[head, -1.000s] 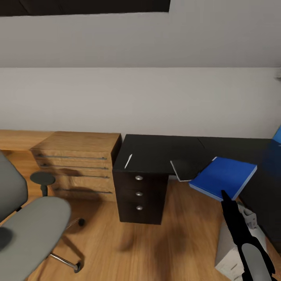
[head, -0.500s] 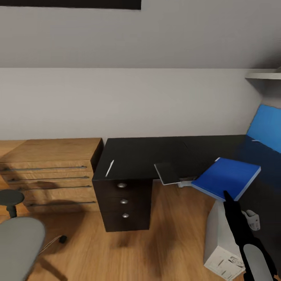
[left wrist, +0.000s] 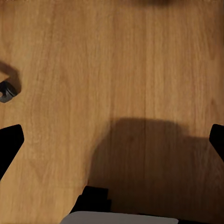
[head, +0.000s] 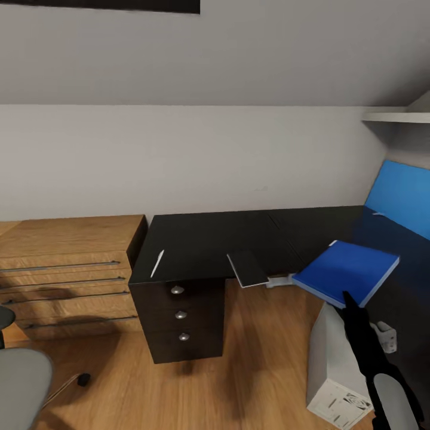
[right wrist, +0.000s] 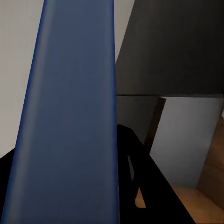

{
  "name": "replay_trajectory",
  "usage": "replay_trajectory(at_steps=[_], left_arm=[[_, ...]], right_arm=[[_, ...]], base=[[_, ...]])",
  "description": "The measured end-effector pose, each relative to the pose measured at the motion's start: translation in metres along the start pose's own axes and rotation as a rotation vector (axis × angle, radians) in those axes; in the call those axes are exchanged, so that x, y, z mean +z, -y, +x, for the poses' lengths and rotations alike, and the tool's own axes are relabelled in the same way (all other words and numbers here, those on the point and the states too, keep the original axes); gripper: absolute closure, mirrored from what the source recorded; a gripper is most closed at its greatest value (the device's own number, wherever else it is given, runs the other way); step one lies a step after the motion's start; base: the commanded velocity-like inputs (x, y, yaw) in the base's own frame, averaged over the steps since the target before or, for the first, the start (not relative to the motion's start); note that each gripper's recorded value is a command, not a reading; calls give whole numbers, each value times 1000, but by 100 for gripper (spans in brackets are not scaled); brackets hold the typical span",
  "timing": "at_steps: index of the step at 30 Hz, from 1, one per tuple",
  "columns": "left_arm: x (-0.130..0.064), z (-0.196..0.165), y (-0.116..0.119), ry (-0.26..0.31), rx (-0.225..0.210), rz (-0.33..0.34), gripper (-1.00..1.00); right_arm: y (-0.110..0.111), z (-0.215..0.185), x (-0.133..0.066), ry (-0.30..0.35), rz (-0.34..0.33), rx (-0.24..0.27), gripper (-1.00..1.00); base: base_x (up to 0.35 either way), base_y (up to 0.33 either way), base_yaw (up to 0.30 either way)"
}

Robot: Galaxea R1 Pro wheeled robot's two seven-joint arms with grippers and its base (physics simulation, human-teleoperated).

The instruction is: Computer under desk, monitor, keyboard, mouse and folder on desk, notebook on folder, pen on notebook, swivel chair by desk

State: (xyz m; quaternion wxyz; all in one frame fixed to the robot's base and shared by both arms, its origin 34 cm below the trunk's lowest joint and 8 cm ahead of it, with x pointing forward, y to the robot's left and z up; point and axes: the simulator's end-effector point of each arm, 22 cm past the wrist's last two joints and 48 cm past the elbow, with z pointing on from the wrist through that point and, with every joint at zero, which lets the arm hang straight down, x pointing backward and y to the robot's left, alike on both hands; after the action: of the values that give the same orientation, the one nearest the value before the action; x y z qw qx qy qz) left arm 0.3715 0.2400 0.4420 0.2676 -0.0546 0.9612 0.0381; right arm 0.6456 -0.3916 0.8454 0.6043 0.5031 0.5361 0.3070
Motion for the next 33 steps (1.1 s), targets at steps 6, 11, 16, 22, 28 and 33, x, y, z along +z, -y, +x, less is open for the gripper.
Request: replay_trajectory(at_steps=[6,11,16,22,28,33], left_arm=[[0,-1,-2,2,-5,-4,-100],[0,0,-3,1,-6,-6,-100],[0,0,0,-2,-1,0,-100],[0,0,0,-2,0,0,-100],[0,0,0,0,1,1,-100],[0,0,1,0,2,2,-100]], right_arm=[[-2,1,0,-6,-6,37,100],[-2,1,-1,-2,-7,44,100],[0,2,0,1,-2,43,100],[1,2,0,1,2,41,100],[7,4,1,-3,14,35,100],[24,9,2,-9,51,35,100]], base=[[93,0,-1],[282,-63,0],[138,-99,0],[8,-9,-163],[1,-1,-252],[0,0,-261]])
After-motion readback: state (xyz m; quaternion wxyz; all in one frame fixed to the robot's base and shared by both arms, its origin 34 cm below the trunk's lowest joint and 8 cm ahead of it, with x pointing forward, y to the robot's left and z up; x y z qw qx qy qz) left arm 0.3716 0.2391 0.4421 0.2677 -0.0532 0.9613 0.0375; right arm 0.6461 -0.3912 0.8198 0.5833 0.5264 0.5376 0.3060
